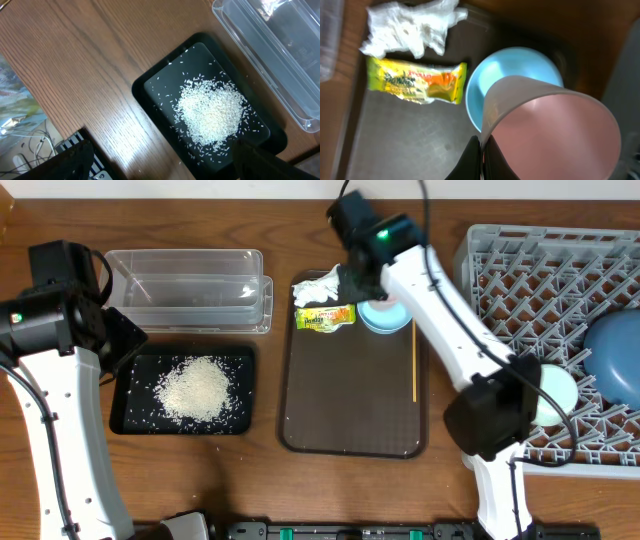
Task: Sort waste into correct bins and load items into the dishwasher rack
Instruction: 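Carry the pink cup to the rack and set it upside down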
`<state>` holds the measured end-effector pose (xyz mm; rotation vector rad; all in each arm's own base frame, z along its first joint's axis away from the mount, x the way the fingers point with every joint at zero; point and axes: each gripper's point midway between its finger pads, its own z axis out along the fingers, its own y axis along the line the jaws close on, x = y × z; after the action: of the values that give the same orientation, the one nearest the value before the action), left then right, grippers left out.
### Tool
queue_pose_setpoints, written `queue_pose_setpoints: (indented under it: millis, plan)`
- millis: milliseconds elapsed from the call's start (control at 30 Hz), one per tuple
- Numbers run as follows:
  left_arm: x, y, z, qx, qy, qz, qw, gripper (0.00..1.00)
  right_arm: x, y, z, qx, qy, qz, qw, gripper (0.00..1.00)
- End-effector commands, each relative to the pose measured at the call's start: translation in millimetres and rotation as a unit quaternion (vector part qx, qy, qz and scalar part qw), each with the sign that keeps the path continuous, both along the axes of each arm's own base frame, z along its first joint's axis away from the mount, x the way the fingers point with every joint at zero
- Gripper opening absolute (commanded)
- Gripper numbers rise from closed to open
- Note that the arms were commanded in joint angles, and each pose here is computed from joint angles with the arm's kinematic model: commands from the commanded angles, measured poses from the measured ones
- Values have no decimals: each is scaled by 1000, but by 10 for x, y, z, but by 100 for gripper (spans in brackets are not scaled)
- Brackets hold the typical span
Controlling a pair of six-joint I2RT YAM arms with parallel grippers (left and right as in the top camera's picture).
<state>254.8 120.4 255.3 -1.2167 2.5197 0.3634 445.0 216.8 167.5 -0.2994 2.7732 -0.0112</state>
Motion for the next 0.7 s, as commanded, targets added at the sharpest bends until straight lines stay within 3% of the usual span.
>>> queue_pose_setpoints:
  millis: [0,167,367,667]
  plan:
    - [-35,31,31,8,0,5,1000,90,84,-341,696,62,-52,-39,996,1]
    - [-34,30,31,8,0,5,1000,90,-37,-933,1050,171,-20,-78,982,1]
    - [-35,31,31,8,0,5,1000,90,-278,-1443,1260,333,31,-33,942,1]
    - [-35,31,31,8,0,5,1000,90,-542,-2251,1062,410,54,-70,908,1]
